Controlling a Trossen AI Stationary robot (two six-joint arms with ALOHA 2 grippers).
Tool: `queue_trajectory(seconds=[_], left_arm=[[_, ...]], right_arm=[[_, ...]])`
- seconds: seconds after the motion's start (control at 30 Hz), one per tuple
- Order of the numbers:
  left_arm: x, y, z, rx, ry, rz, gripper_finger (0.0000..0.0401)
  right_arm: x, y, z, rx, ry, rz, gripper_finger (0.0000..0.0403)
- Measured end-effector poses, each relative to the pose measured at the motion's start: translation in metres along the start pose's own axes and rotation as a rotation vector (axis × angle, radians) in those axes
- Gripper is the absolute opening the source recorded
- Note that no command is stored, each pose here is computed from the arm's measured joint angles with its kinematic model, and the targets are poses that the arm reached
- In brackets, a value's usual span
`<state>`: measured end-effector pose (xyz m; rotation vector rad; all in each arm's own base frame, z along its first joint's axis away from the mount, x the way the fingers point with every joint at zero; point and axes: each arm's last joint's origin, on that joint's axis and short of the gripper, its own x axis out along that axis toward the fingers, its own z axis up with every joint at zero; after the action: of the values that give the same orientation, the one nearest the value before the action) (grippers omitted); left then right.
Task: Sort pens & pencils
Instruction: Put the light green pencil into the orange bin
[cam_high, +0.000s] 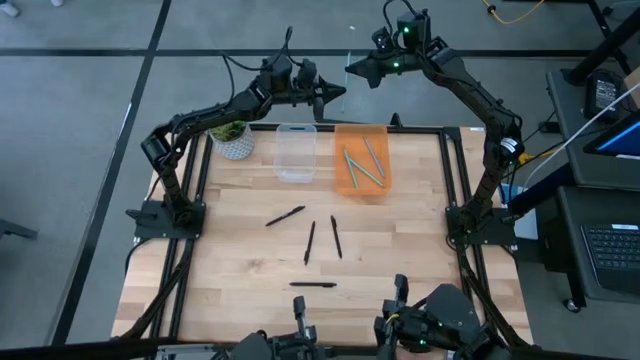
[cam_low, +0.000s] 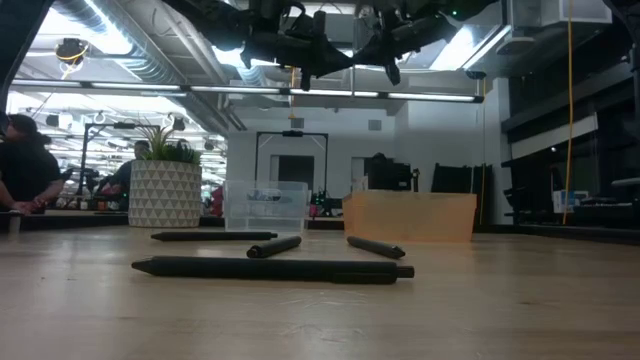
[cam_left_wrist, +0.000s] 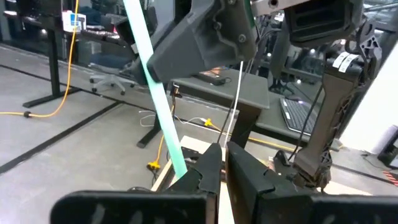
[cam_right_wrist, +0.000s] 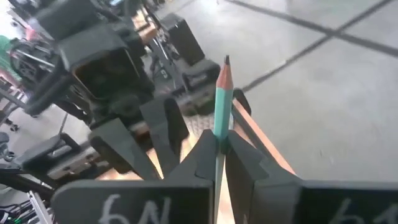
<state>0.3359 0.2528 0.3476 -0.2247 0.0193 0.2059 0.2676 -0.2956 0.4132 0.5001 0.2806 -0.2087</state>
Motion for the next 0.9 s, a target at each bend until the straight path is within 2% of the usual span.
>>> queue_trajectory(seconds=[0.2,0.37,0.6,0.9], left_arm=[[-0.002,0.004,-0.001,-0.005,0.014,0.014,0.0016],[-0.002,0.006,-0.003,0.015,0.030,0.039,0.0016],[-0.007,0.015,-0.006,0.008,0.072,0.072,0.0016],[-0.008,0.017,-0.008,0.015,0.092,0.081,0.0016]], right_arm=[[-0.009,-0.013,-0.008,0.044,0.067,-0.089,0.0016],[-0.020,-0.016,-0.015,0.107,0.137,-0.120,0.0016],[-0.027,-0.014,-0.040,0.240,0.357,-0.145,0.0016],[-0.026,0.003,-0.063,0.347,0.575,-0.170,0.0016]])
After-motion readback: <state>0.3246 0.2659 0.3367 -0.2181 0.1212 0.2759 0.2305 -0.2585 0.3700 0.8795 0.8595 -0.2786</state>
